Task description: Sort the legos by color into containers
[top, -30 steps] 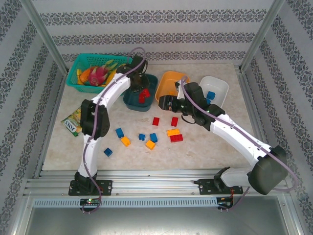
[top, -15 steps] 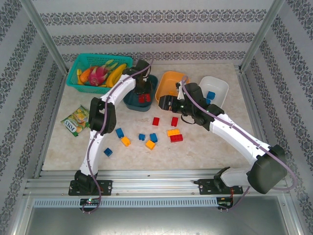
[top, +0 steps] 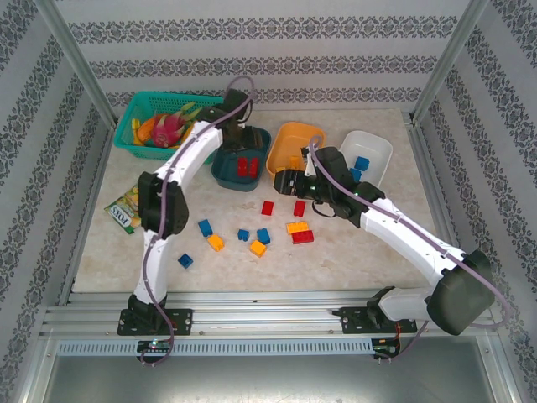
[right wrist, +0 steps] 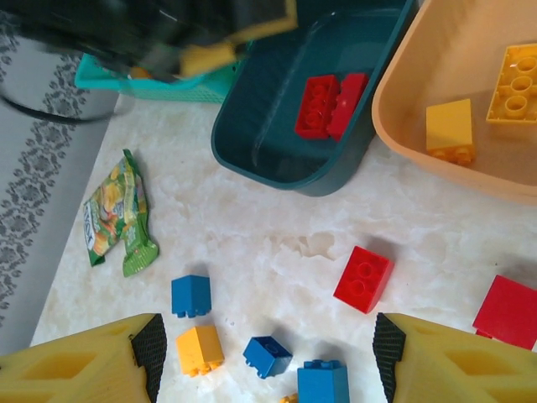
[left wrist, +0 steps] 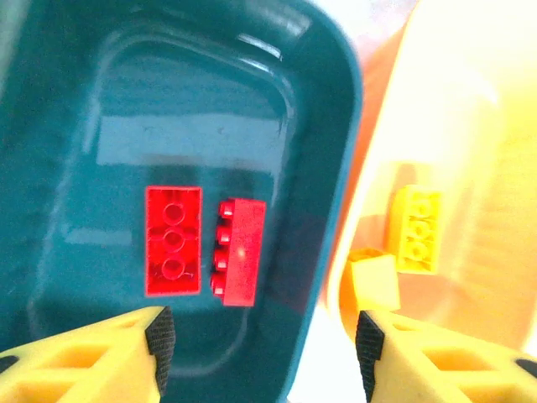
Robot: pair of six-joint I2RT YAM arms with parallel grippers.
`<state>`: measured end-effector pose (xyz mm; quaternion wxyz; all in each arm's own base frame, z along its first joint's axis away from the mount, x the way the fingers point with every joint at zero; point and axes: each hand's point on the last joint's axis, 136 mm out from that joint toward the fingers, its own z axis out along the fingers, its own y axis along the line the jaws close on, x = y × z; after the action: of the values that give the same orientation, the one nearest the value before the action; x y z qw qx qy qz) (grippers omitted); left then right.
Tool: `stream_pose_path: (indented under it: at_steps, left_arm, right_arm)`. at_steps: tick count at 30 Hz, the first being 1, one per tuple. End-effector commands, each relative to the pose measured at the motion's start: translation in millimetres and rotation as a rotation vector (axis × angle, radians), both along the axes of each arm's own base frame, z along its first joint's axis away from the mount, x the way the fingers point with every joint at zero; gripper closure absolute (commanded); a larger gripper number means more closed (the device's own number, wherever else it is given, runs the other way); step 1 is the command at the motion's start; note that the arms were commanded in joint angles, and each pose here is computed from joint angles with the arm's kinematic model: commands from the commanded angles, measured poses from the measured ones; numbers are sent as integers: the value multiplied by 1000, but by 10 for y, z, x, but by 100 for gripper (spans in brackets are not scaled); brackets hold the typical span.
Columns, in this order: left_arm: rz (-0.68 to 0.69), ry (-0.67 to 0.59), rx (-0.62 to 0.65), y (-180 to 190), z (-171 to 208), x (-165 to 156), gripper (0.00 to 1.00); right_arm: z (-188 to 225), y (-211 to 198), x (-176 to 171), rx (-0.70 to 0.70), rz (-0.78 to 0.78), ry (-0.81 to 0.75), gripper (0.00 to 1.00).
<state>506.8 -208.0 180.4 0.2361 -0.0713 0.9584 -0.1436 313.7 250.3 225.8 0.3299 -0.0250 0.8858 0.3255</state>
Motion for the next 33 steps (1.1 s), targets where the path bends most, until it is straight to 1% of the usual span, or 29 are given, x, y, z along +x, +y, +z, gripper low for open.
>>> stream_pose_path:
  at_steps: [1, 4, 7, 10, 13, 15, 17, 18, 21, 24, 25, 26, 30, 33]
  left_arm:
    - [118, -64, -38, 241, 610, -349, 38]
    - [198, -45, -45, 492, 648, -841, 37]
    - [298, -49, -32, 858, 663, -1462, 34]
    - [380, -45, -52, 1169, 556, -2129, 34]
    - [430, -60, -83, 1439, 435, -2760, 32]
    - [447, -60, -109, 1563, 344, -3114, 30]
    - [443, -68, -156, 1622, 285, -3405, 23]
    - [433, -69, -183, 1630, 254, -3530, 17]
    - [419, -59, -242, 1644, 165, -3801, 16]
    - [397, -72, -304, 1612, 149, -3932, 15]
    - [395, -78, -320, 1605, 151, -3955, 12]
    - [393, -87, -334, 1601, 162, -3967, 11]
    - [374, -100, -373, 1560, 208, -4002, 11]
    - [368, -101, -379, 1559, 228, -4029, 11]
  right_arm:
    - [5, 149, -119, -73, 72, -34, 32]
    - [-101, 444, -251, -120, 154, -33, 32]
    - [-278, 809, -417, -180, 249, -17, 32]
    - [-470, 1149, -546, -229, 324, 13, 31]
    - [-664, 1460, -622, -272, 378, 48, 30]
    - [-784, 1644, -654, -298, 405, 69, 29]
    - [-892, 1810, -668, -329, 421, 89, 28]
    - [-965, 1882, -668, -353, 427, 100, 27]
    - [-1143, 2051, -622, -411, 429, 124, 23]
    - [-1333, 2103, -521, -476, 393, 161, 22]
    - [-1393, 2106, -484, -499, 378, 176, 22]
    - [-1416, 2138, -446, -505, 371, 178, 22]
    - [-1623, 2200, -356, -534, 360, 208, 23]
    - [-1789, 2242, -315, -539, 358, 243, 27]
